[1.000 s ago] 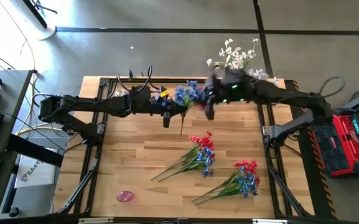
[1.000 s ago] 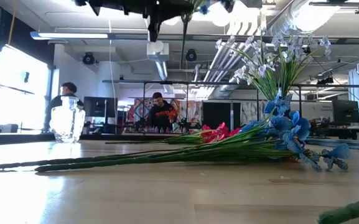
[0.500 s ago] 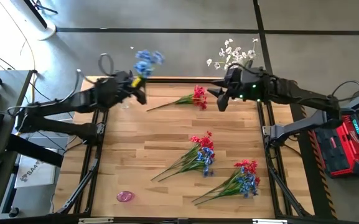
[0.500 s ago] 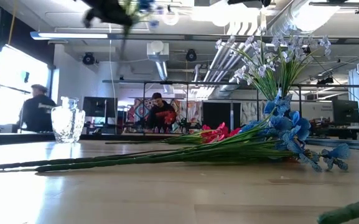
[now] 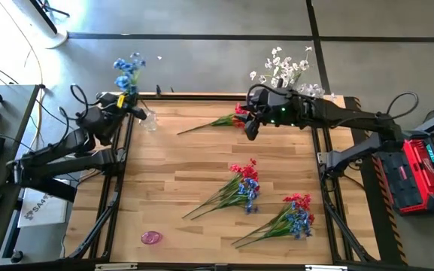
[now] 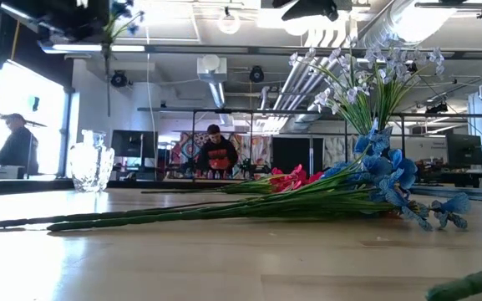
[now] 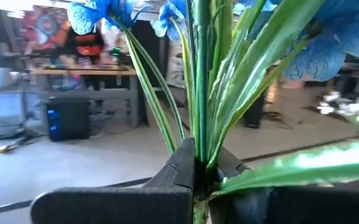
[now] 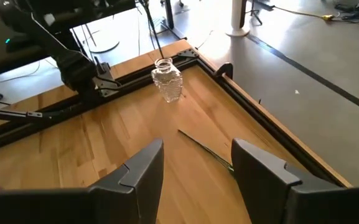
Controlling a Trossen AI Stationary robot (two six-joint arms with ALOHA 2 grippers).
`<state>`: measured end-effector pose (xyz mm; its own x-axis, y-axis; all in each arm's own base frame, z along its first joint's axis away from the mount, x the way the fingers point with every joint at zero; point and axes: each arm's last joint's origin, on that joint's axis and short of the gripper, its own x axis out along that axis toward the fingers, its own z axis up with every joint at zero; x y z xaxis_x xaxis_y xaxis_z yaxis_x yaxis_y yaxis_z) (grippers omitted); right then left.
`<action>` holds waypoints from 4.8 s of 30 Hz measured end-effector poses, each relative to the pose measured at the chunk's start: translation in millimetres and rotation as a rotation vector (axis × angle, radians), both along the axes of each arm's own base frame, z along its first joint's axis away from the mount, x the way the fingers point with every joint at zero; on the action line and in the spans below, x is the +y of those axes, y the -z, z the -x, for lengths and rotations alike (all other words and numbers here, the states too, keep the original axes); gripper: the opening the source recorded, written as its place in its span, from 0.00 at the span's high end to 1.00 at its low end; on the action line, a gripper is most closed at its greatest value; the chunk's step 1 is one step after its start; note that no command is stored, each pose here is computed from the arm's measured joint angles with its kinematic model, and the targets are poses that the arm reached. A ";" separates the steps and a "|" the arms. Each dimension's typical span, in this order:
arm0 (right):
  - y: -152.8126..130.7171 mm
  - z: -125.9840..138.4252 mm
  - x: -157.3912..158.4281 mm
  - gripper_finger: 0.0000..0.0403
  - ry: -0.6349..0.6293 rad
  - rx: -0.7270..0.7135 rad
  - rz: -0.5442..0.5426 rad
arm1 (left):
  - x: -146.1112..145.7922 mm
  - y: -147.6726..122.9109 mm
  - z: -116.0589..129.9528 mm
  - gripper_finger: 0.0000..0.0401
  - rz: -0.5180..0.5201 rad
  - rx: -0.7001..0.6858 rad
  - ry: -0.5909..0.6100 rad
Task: Sort flowers into vase by color
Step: Put the top blue flowers into the left transparent vase
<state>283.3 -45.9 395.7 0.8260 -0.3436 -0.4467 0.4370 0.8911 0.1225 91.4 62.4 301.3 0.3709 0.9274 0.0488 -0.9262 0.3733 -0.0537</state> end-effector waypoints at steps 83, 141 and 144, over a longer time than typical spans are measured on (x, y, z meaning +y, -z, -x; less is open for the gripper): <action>62.4 67.2 158.4 0.39 0.319 0.649 -0.650 | -90.9 -30.0 -130.9 0.60 0.700 0.315 1.104; 61.0 102.2 210.7 0.39 0.103 0.596 -0.475 | -212.3 140.2 -281.3 0.99 0.792 0.363 1.142; 56.1 93.7 219.5 0.39 0.050 0.438 -0.489 | -211.5 116.1 -279.2 0.99 0.750 0.325 1.180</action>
